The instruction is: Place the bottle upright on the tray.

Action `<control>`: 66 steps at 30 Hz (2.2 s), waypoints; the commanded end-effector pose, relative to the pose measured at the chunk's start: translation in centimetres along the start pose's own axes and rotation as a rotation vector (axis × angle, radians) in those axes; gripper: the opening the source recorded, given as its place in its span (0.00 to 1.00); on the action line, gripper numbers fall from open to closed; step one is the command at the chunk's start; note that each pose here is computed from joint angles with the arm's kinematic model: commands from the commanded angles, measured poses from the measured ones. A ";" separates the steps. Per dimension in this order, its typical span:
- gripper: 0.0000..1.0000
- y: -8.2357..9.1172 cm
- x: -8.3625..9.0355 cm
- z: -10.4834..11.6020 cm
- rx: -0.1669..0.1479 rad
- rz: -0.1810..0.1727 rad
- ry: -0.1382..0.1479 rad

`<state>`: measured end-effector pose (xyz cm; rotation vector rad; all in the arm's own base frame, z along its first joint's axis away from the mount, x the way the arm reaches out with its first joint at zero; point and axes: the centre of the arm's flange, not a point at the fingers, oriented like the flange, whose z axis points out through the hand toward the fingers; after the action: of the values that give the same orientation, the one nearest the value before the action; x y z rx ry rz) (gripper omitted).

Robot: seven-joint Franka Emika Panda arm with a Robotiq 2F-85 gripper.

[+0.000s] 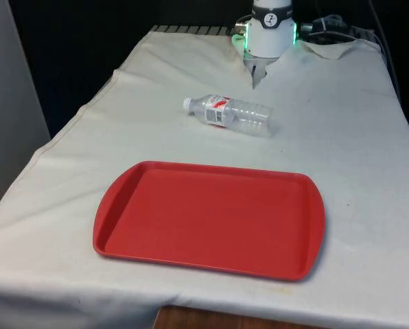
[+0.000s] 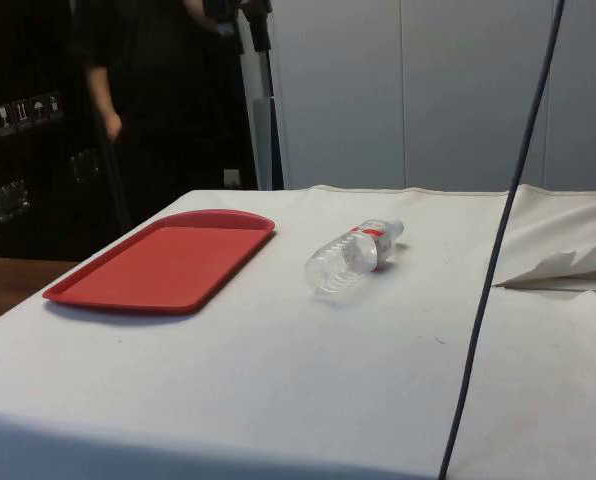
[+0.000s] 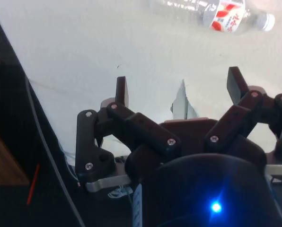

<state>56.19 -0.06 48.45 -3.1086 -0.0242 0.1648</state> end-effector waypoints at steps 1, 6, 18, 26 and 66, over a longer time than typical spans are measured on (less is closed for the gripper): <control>1.00 0.0 -0.3 0.0 0.001 0.001 -0.001; 1.00 0.0 -1.8 0.1 -0.001 0.010 0.017; 1.00 0.0 -4.3 0.5 0.006 0.014 0.038; 1.00 0.1 -6.0 0.9 0.007 0.012 0.057; 1.00 -0.8 -12.1 3.2 0.016 0.023 0.165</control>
<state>43.88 0.64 46.41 -3.0886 0.0068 -0.0739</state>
